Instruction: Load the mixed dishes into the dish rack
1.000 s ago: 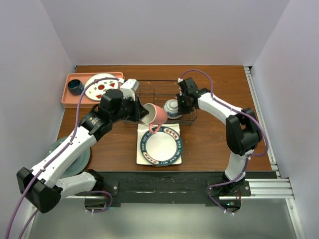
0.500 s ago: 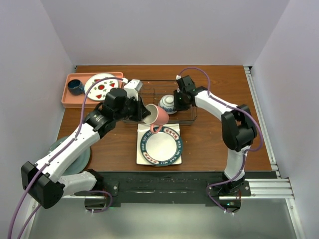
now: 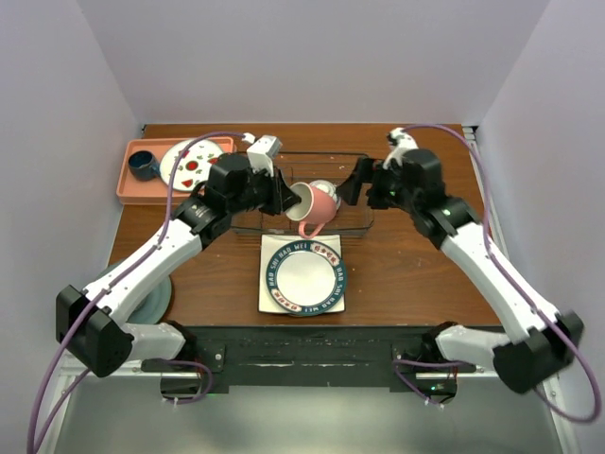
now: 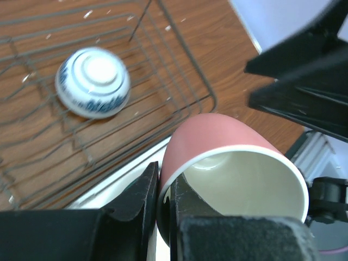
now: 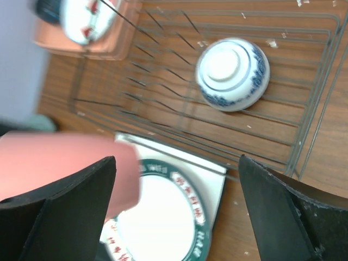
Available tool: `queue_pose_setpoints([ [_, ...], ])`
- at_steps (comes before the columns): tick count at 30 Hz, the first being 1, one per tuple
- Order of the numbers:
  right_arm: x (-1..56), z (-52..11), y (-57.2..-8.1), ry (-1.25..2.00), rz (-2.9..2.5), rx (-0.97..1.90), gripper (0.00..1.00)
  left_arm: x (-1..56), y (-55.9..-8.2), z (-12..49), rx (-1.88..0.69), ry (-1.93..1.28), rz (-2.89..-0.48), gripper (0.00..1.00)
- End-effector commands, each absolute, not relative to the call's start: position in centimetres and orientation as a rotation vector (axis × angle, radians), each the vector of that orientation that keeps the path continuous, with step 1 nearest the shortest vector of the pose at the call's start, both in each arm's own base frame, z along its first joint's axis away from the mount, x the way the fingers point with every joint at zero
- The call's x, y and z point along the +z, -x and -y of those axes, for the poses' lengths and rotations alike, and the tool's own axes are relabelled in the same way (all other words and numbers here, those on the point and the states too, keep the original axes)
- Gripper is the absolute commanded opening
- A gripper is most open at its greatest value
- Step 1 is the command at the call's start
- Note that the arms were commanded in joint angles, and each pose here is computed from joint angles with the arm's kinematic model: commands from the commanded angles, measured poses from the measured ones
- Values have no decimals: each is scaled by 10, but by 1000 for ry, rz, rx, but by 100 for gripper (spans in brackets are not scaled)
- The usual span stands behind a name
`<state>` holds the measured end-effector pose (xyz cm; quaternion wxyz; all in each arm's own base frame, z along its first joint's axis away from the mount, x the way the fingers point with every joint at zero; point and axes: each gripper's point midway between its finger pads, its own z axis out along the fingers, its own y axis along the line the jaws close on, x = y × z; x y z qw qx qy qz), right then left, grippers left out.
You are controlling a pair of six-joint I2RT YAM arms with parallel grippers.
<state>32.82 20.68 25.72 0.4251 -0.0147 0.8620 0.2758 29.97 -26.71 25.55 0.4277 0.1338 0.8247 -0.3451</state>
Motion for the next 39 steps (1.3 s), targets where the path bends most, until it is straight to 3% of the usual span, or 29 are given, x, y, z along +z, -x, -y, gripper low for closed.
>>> queue_pose_setpoints([
  [1, 312, -199, -307, -8, -1969, 886, 99, 379, -299, 306, -1157, -411, -1651, 0],
  [14, 445, -205, -228, 242, -1571, 1158, 99, 506, -228, 319, -1542, -650, -1162, 0],
  [20, 478, -212, -188, 373, -1425, 1294, 99, 539, -189, 308, -1681, -731, -977, 0],
  [26, 502, -212, -158, 476, -1278, 1363, 99, 543, -170, 303, -1801, -755, -891, 0],
  [39, 523, -222, -141, 548, -1146, 1549, 99, 538, -177, 310, -1744, -720, -906, 0],
])
